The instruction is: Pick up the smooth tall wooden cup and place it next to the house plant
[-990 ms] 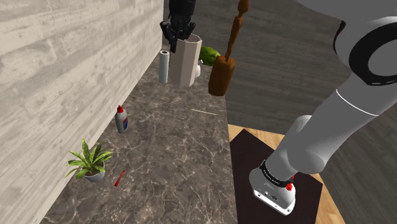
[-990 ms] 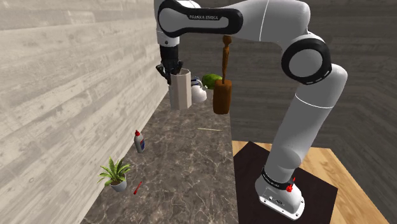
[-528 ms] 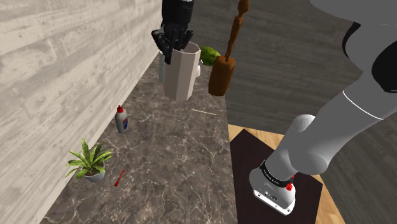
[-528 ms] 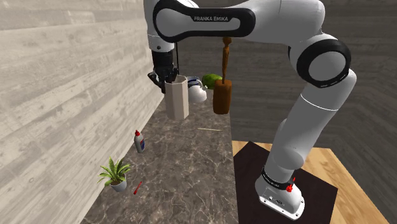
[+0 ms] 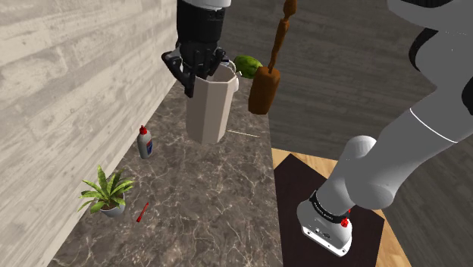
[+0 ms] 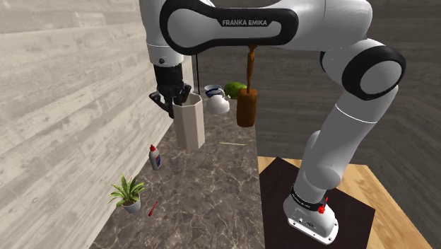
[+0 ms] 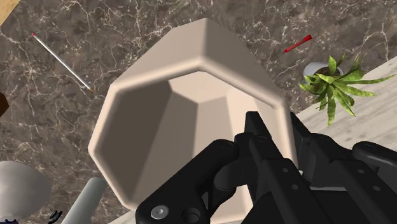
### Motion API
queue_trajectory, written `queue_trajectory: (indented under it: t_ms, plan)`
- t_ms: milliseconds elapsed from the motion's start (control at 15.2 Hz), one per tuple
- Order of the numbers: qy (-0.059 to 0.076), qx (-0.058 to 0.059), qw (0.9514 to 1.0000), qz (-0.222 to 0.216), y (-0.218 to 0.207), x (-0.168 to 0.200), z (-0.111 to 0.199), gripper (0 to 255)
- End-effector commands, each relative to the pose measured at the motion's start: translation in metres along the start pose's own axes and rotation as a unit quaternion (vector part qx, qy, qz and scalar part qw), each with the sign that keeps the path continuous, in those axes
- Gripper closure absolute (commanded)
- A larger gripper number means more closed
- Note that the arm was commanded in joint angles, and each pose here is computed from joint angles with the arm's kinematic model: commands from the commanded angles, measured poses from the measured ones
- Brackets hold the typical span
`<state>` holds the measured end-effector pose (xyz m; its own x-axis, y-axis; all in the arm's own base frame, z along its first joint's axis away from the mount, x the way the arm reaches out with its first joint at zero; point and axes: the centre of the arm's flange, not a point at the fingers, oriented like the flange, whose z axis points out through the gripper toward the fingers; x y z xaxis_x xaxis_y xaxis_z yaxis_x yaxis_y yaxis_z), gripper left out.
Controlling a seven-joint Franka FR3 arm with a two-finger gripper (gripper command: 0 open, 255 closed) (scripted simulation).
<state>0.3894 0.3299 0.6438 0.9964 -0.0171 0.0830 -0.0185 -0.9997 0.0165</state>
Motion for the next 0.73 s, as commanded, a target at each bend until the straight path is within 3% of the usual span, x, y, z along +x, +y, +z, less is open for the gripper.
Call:
queue_trajectory:
  t_ms: [0, 660]
  plan:
    - [0.001, 0.0, 1.0, 0.001, -0.018, -0.018, -0.003, 255]
    - [0.001, 0.0, 1.0, 0.001, -0.121, -0.102, -0.012, 255]
